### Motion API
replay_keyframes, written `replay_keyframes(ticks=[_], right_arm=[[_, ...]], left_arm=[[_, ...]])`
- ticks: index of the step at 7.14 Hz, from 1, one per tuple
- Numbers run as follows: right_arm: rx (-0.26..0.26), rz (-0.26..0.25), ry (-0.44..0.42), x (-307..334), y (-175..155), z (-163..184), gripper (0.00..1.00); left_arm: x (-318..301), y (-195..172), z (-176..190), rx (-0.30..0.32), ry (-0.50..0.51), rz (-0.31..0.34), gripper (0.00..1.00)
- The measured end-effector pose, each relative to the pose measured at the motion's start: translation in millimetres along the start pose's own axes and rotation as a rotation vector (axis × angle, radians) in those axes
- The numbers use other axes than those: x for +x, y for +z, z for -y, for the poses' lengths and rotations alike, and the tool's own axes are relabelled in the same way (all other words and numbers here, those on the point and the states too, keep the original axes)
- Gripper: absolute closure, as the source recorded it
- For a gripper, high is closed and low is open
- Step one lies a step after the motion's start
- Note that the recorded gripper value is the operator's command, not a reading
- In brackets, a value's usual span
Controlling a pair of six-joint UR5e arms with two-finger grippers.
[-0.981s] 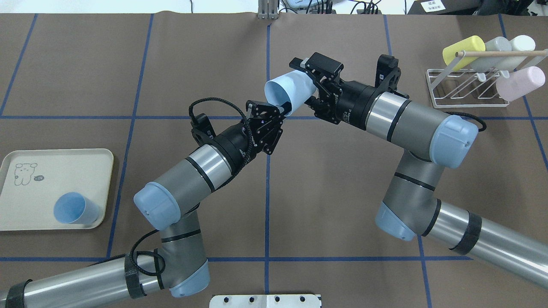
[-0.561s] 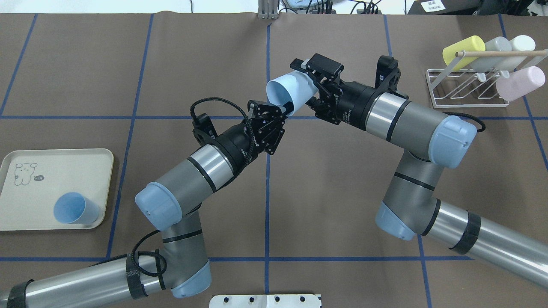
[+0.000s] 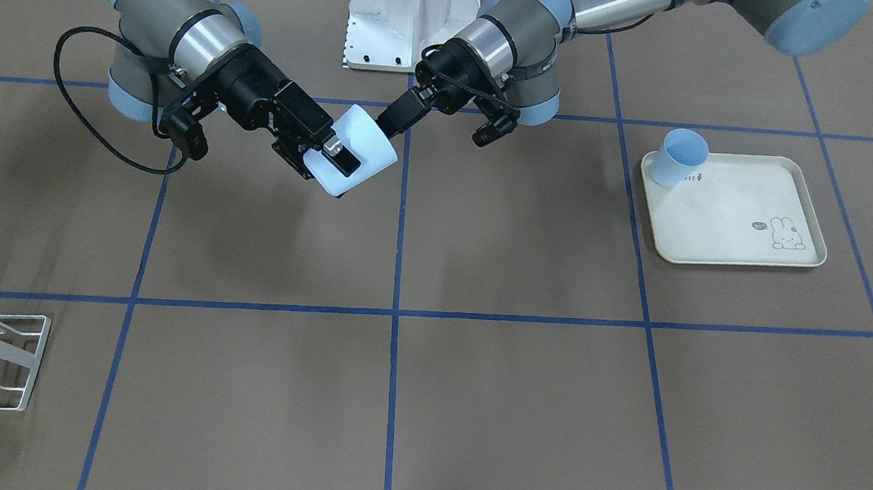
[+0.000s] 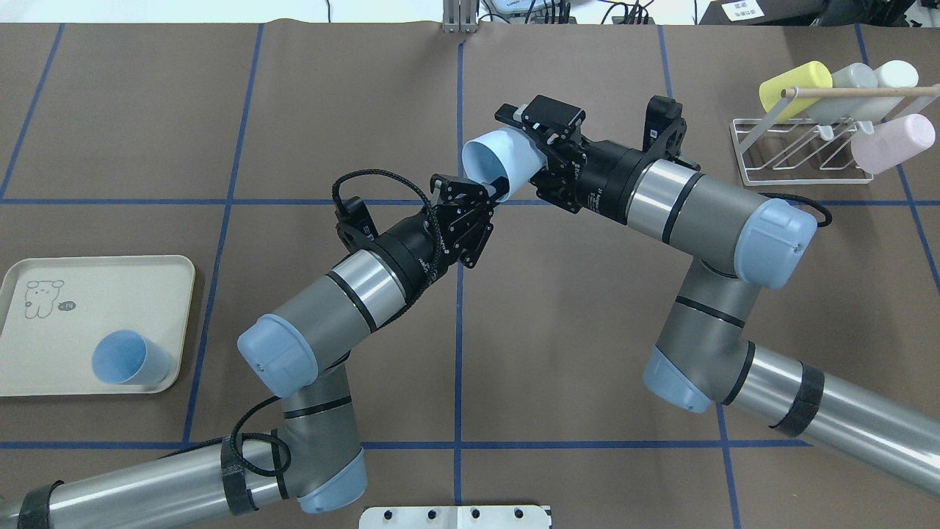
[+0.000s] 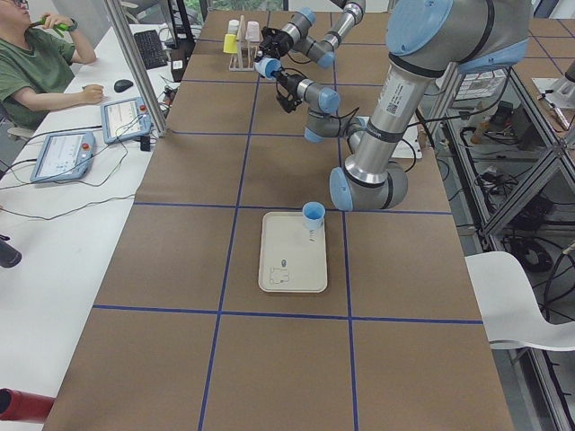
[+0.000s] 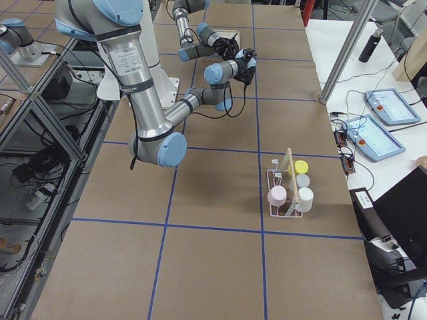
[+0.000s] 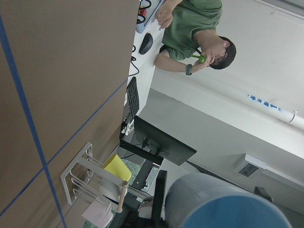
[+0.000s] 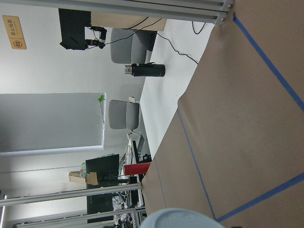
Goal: Transfer IKEA cup to right arm and place on rack
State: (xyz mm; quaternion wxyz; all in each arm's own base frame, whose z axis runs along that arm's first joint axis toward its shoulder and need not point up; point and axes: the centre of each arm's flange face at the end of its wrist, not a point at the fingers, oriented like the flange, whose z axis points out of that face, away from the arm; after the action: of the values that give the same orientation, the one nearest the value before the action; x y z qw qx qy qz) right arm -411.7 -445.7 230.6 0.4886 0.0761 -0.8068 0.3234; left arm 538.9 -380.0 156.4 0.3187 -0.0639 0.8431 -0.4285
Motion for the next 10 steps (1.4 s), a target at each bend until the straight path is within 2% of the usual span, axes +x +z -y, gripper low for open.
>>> replay_keyframes(ticks=[4,6,7,8,10], right_arm=[[0.02,0.011,-0.01,-7,-3,14,1.0],[0.074,0.02,-0.038,-17,-13,44,1.0],[0.124,0.002,-0.097,-13,-25,71,1.0],[0.186,-0.036,-0.199,-3,-46,105,1.0],[0.307,-0.156,-0.411,17,-93,171,1.0]], left_arm=[[5,1,1,0.001,0.004,-0.008,0.0],[8,2,5,0.004,0.012,-0.01,0.0],[11,3,8,0.011,0.051,-0.007,0.0],[13,7,11,0.028,0.144,0.007,0.0],[12,10,21,0.072,0.335,0.058,0.0]])
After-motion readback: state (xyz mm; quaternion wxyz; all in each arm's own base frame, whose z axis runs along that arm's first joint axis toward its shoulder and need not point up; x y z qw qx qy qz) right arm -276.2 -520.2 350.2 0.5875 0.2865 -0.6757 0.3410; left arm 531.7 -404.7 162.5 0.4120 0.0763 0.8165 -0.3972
